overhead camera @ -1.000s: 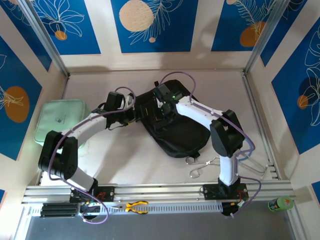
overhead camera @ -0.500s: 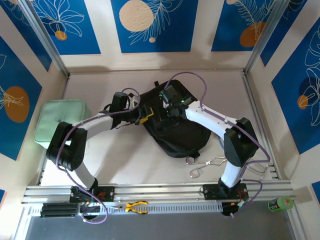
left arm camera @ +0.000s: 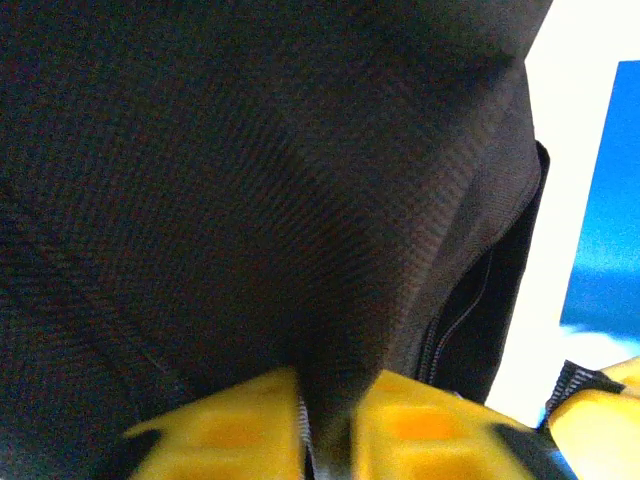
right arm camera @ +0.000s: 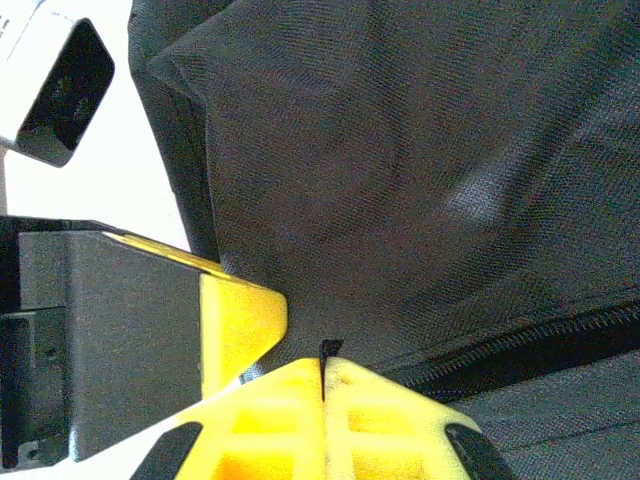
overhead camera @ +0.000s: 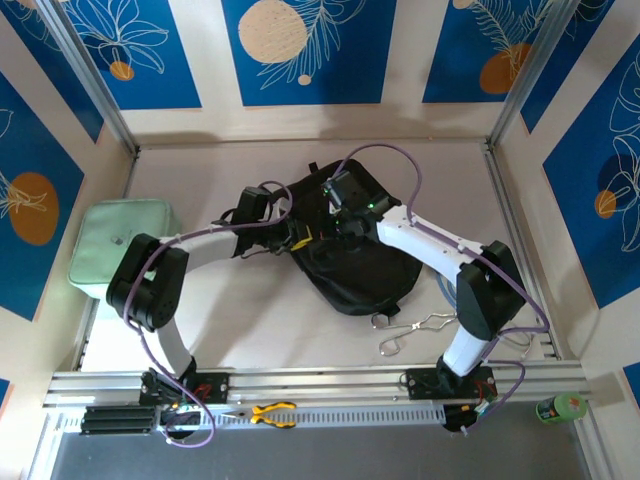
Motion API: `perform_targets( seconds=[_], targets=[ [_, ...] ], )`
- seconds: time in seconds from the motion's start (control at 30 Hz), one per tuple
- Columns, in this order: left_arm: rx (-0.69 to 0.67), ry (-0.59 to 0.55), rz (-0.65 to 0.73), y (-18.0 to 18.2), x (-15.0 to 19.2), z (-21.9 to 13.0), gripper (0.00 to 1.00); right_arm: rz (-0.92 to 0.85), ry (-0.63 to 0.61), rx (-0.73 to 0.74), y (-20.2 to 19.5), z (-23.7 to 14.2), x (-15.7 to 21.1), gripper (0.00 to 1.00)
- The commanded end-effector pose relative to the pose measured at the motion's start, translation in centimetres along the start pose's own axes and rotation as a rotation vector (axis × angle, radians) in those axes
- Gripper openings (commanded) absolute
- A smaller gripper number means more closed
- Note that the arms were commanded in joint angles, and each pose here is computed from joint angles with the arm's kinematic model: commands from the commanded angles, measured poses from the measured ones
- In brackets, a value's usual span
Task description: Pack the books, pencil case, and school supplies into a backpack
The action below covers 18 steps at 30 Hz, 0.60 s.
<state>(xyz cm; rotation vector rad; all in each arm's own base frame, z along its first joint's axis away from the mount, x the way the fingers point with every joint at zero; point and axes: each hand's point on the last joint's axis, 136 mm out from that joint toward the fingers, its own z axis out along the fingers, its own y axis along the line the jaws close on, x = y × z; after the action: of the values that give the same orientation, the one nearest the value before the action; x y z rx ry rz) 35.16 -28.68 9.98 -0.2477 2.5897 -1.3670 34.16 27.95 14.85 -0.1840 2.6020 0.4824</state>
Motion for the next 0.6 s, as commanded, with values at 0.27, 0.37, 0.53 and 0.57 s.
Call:
perform_targets(
  seconds=[0.27, 0.37, 0.53, 0.57],
  targets=[
    [-0.088, -0.001, 0.015, 2.2, 0.5, -0.3, 0.0, 0.425, -0.109, 0.218, -12.1, -2.0, -1.7, 0.0],
    [-0.098, -0.003, 0.023, 2.5, 0.5, -0.5, 0.0, 0.44, -0.138, 0.255, -14.3, -2.6, -2.7, 0.0],
    [-0.102, -0.002, 0.035, 2.5, 0.5, -0.5, 0.0, 0.449, -0.179, 0.345, -17.7, -2.9, -4.2, 0.0],
    [-0.1, -0.002, 0.04, 2.3, 0.4, -0.5, 0.0, 0.448, -0.182, 0.353, -18.1, -2.8, -4.4, 0.0]
  ],
)
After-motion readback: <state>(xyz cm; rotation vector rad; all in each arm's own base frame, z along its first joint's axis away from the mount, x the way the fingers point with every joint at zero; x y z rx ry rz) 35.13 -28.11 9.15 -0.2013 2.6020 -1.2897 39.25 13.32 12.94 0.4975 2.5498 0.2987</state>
